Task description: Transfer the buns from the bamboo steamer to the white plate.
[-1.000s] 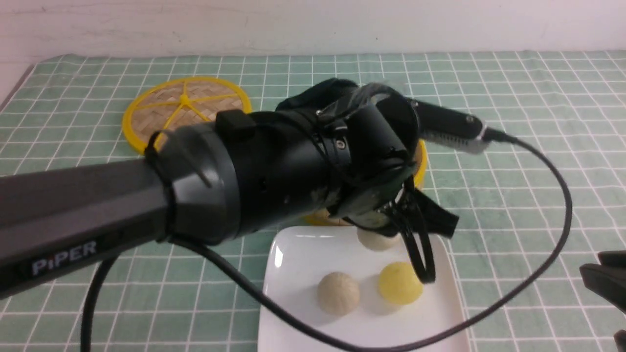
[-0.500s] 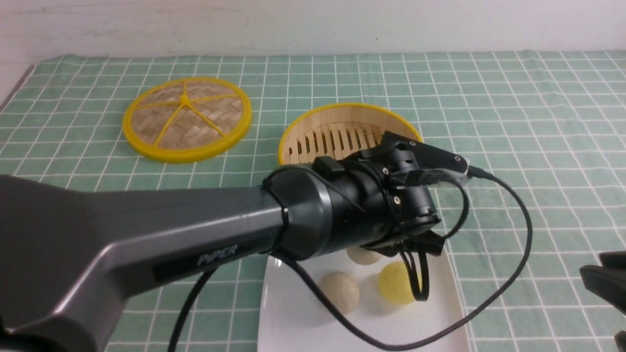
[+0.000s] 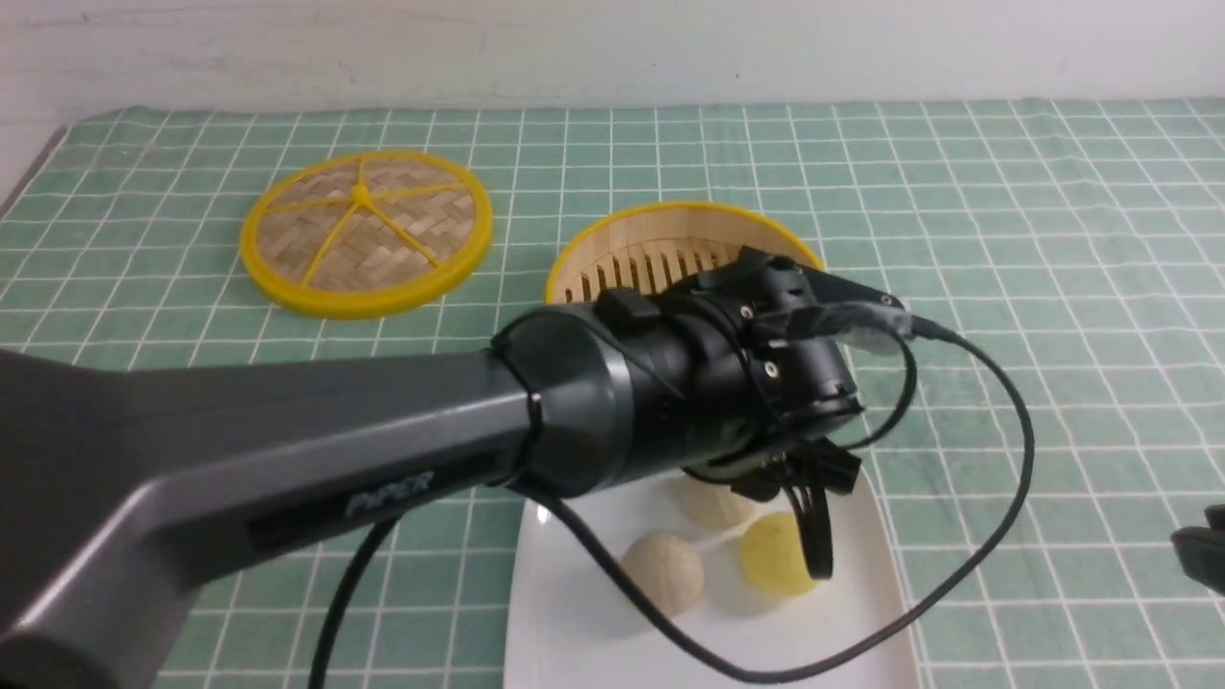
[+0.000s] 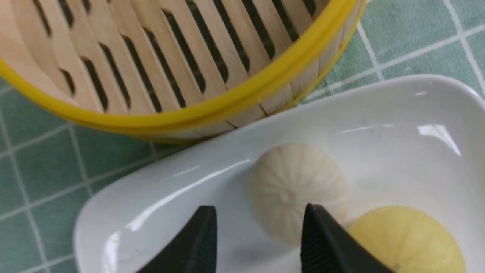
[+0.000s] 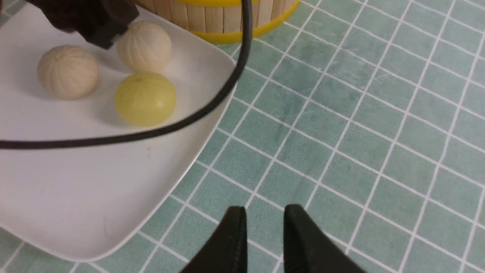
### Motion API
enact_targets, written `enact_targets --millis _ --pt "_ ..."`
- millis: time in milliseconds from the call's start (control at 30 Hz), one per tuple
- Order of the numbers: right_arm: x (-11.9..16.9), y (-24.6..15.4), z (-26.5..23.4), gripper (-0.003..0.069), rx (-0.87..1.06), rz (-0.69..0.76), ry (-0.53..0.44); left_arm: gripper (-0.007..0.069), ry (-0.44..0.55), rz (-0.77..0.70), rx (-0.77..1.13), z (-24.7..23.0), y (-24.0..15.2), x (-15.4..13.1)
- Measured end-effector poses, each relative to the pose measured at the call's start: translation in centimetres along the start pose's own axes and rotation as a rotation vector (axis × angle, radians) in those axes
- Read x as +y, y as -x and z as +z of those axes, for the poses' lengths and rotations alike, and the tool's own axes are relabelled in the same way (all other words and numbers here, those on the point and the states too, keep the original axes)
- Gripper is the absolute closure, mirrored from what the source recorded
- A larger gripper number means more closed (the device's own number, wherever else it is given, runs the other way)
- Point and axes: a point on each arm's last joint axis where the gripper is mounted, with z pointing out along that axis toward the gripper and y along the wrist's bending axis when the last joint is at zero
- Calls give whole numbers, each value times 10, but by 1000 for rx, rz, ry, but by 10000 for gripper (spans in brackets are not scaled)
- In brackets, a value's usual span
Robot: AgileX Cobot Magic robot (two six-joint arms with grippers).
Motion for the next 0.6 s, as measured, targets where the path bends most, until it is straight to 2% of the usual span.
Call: enact_targets --millis 133,233,433,500,600 --pt "-2 7 -41 635 -4 9 -8 484 -13 15 -75 -40 19 11" --pt "-5 5 -82 672 -44 18 -12 596 -19 23 -116 -63 26 19" --pt "-5 -24 -131 672 -248 35 -2 623 -1 36 -111 -75 26 26" --pt "-3 -31 -133 671 -330 47 28 623 6 34 -99 -75 25 27" --pt "9 -39 -110 669 -424 83 155 623 10 33 -87 -75 24 27"
